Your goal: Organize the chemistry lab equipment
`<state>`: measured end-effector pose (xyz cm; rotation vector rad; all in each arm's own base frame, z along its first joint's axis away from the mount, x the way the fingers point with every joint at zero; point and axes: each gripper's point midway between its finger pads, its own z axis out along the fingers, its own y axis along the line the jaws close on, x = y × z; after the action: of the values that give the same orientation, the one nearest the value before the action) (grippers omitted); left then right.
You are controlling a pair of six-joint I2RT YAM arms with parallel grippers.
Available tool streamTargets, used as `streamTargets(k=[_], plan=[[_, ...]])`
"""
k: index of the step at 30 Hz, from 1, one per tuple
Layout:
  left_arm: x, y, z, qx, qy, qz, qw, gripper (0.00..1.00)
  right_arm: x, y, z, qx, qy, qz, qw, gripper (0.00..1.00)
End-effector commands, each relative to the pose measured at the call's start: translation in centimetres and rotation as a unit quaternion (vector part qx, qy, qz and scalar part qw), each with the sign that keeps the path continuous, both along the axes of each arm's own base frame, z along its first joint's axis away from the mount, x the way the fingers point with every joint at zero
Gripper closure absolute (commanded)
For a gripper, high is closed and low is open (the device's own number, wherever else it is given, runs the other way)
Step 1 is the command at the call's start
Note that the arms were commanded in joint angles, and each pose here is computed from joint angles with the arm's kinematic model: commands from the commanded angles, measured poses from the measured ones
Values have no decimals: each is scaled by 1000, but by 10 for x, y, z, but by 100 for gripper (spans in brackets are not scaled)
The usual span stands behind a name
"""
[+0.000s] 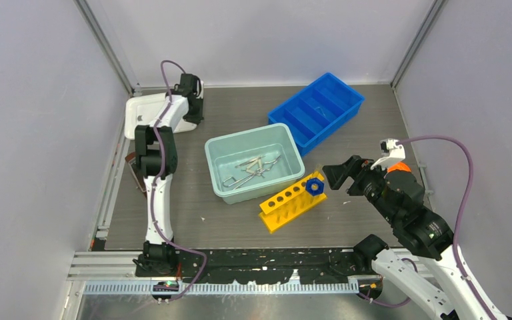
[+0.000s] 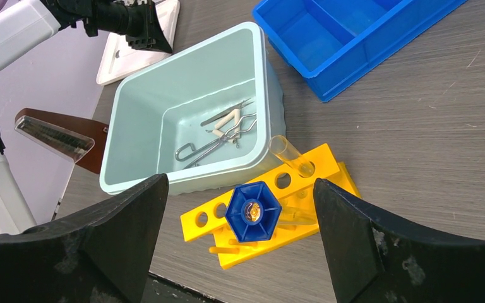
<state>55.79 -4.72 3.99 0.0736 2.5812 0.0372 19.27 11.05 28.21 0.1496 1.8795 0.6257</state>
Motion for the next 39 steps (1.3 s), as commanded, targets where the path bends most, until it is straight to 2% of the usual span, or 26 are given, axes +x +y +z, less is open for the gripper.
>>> streamTargets(k=[1,3,8,17,21,27,35,39], plan=[[0,-7,15,-18,-12,-19,1000,96,4,1,22,22,-25,-7,999,8],[-2,-9,25,-22,-18,-24,999,100,6,2,24,23,-28,-7,999,8],[-11,-15,52,-35,-26,-40,998,100,7,6,25,30,-28,-1,999,8],[-25,-23,116,-64,-80,-44,994,100,10,6,31,35,-37,-6,999,8],[-36,-33,149,-96,-97,-51,989,100,12,14,31,32,-33,11,999,8],[-56,-52,204,-149,-138,-79,976,100,18,25,37,13,-57,43,997,1],[-94,-76,278,-218,-200,-131,946,100,36,38,58,-8,-102,62,993,0],[-116,-84,304,-237,-228,-157,931,100,48,49,66,-55,-150,92,983,2]])
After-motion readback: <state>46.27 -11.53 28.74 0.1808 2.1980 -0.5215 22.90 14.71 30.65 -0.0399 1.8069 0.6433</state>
